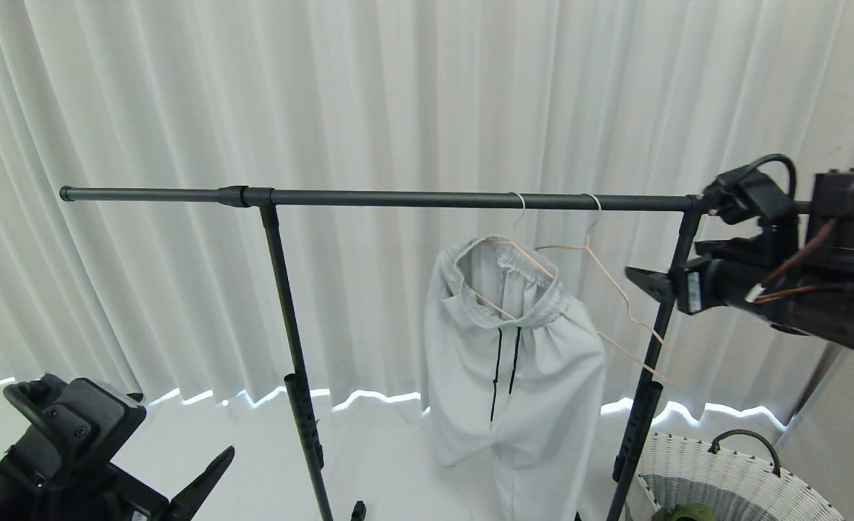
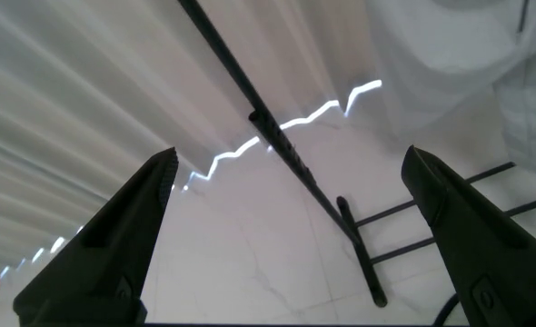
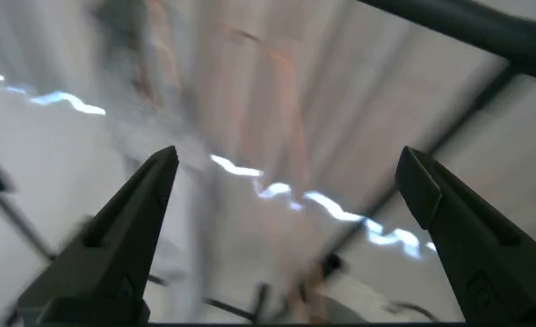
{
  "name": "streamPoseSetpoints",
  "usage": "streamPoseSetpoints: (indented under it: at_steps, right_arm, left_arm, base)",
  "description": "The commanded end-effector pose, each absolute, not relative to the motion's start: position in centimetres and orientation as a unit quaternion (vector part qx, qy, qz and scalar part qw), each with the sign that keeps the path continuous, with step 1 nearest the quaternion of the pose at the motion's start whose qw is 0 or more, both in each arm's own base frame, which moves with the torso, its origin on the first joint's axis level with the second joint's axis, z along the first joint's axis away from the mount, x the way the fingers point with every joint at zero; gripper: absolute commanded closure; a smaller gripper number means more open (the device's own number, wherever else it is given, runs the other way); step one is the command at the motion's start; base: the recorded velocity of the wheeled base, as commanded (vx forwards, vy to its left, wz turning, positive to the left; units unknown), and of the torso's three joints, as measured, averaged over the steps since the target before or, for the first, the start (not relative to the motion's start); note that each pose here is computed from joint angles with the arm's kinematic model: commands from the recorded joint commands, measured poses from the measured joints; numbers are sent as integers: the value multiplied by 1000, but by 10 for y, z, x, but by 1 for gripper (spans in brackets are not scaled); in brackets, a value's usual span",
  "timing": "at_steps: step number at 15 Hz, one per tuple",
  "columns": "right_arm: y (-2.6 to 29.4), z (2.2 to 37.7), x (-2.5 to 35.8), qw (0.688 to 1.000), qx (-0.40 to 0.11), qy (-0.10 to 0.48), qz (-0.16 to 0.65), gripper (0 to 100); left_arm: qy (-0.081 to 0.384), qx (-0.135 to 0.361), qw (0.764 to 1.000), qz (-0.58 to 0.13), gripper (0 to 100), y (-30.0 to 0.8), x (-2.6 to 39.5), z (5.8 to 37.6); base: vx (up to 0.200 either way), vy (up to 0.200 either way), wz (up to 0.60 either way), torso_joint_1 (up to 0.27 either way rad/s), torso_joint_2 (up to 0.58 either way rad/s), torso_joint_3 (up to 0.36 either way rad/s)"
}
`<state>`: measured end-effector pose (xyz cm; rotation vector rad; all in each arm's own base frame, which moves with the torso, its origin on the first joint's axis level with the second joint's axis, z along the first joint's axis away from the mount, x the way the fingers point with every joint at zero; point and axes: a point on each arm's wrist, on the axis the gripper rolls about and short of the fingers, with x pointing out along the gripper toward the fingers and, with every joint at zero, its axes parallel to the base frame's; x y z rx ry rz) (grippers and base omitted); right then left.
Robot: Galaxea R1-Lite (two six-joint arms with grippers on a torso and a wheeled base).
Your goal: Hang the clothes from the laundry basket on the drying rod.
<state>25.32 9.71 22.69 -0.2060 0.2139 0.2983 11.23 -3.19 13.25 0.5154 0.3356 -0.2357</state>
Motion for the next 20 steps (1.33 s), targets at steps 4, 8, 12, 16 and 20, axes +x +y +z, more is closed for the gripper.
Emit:
streamPoseSetpoints:
  at_steps: [4,8,12,16,20]
  right_arm:
    - [15,232,195,986,-125,108,26,0]
    - [-19,211,182,967,-202,149,-45,0]
    - [-21,198,178,963,-206,163,-54,0]
    - [-30,194,176,958,-208,179,-83,0]
    - [-35,191,173,956,-206,187,-96,0]
  left_arm:
    - [181,242,951,-66,0,-19,112,130]
    - [190,245,950,-34,0,-14,102,122]
    - [194,247,949,-21,0,-13,97,119]
    - [194,246,949,-23,0,-12,93,116]
    - [197,246,949,-23,0,-12,94,116]
  base:
    - [0,0,0,0,0,0]
    - [0,0,0,0,0,0]
    - [-150,0,0,3,4,1]
    - [-100,0,0,-4,2,0]
    - [0,0,0,0,0,0]
